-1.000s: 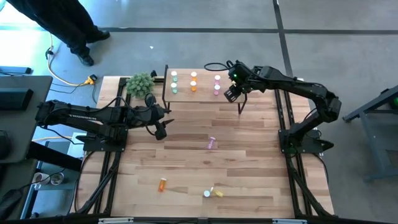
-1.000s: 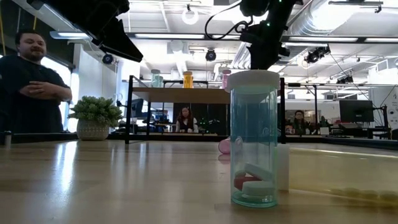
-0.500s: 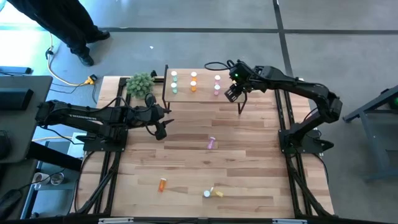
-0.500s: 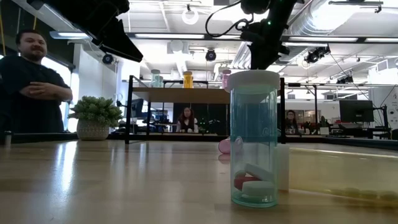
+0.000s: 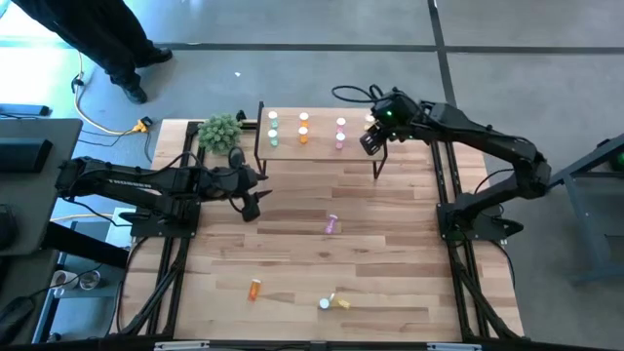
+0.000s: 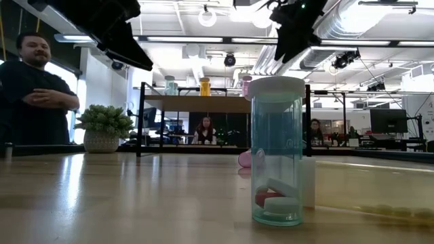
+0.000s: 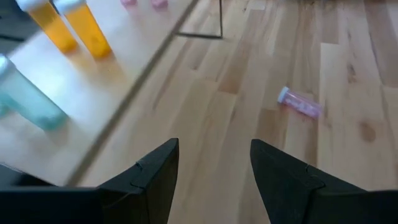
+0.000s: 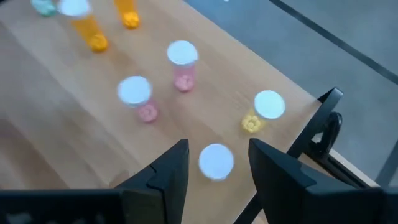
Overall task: Pick and place medicine bottles onto shelf by color
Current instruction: Put the blue pill bottle on the shelf aligned with the blue pill bottle
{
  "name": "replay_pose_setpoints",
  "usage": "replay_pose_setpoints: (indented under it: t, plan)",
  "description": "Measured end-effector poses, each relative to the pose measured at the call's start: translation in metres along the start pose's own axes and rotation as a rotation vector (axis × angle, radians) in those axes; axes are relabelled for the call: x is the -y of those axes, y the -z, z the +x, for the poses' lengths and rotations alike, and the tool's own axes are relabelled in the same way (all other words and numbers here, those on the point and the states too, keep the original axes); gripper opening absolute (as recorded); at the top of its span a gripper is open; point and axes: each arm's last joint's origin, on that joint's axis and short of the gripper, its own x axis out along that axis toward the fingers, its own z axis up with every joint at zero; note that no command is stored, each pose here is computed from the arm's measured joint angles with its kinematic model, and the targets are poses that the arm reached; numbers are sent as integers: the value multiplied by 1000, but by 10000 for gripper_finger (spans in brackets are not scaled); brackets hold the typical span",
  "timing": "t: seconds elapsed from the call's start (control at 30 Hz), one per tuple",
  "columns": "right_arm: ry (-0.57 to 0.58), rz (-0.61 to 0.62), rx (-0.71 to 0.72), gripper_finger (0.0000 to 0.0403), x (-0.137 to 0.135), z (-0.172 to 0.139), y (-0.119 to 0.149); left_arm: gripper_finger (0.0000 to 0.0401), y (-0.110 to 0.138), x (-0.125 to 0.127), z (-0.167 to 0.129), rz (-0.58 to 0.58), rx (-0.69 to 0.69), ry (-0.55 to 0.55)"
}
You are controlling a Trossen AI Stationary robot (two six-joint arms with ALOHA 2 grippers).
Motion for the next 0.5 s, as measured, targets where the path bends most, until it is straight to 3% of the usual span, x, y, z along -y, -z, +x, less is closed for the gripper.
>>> replay_pose_setpoints:
  t: [0.27,0.5]
  plan:
    - [-70,-73,9,158,-20,-20,10,191,11,3,-1,-145,-126,91]
    - [-133,-136,-65,158,-49,-17,37,191,20,13,-5,-176,-208,120]
